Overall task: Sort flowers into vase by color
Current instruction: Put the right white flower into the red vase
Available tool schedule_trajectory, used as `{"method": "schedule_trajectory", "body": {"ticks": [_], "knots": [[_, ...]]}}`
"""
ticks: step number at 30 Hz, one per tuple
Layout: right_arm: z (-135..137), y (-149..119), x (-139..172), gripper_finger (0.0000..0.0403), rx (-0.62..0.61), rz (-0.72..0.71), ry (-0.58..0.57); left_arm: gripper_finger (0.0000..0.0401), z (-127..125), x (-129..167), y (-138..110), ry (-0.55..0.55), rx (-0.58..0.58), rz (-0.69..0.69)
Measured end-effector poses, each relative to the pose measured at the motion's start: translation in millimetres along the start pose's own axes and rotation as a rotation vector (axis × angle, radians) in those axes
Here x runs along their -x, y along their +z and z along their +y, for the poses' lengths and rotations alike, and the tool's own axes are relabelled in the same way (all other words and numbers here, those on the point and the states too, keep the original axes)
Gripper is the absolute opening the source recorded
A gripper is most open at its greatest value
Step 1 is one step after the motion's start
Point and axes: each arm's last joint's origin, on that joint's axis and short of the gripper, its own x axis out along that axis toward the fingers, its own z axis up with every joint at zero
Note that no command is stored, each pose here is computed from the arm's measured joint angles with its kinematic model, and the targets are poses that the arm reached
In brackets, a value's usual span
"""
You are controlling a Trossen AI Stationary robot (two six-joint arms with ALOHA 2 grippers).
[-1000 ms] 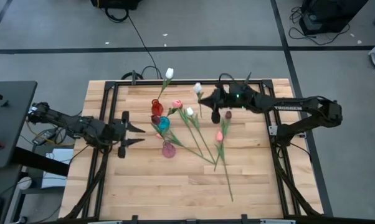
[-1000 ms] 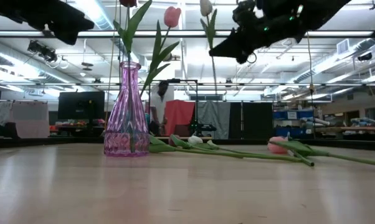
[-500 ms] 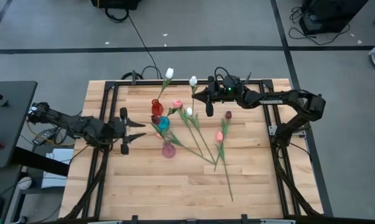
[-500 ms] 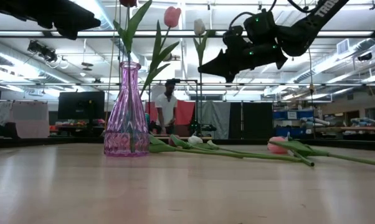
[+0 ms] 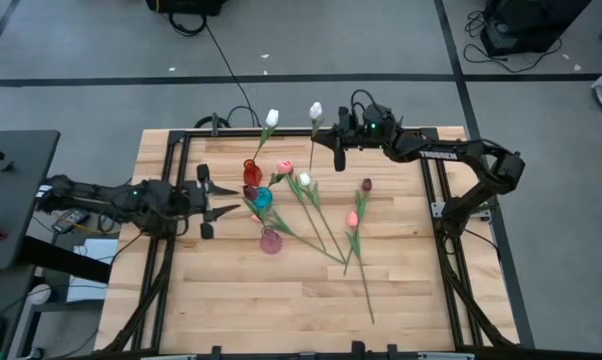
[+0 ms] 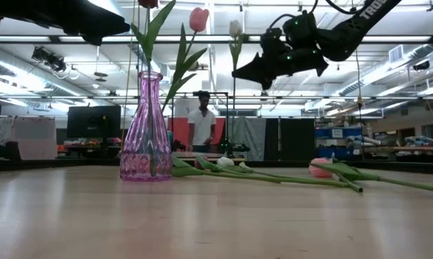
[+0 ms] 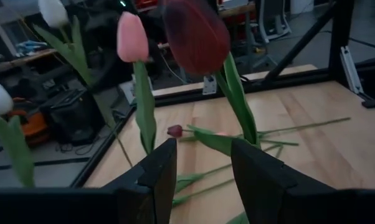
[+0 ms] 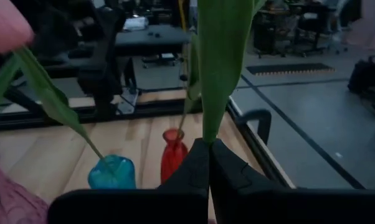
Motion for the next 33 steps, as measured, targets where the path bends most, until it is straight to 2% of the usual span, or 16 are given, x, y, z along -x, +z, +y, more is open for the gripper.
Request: {"method": "schedule_trajectory", "body": {"ticks": [5,8,13,18,24,28,33], "knots": [[-6,13,0,0.0007,0.047,-0.015,0.013,0.0156,0,-11,-3,-0.034,-0.001,0.017],[-8,13,1,0.0006,0.056,-0.015,0.005,0.0156,-3,-15,-14,-0.044,0.007,-0.008],[-6,14,0,0.0006,0.061,-0.019,0.01,0.0156,-5,-14,-32,0.01,0.023,-0.003],[-8,23,-1,0.0005,0.076,-0.054,0.005,0.0156,2,-1,-22,0.06,-0.001,-0.023],[-11,52,-3,0.0005,0.143,-0.112,-0.002,0.0156,10,19,-10,0.12,-0.038,-0.114],[-13,71,-2,0.0005,0.17,-0.15,0.001,0.0156,11,23,-14,0.149,-0.037,-0.074],[-9,69,-15,0.0005,0.146,-0.146,0.049,0.0156,11,22,-17,0.149,-0.021,-0.039]]}}
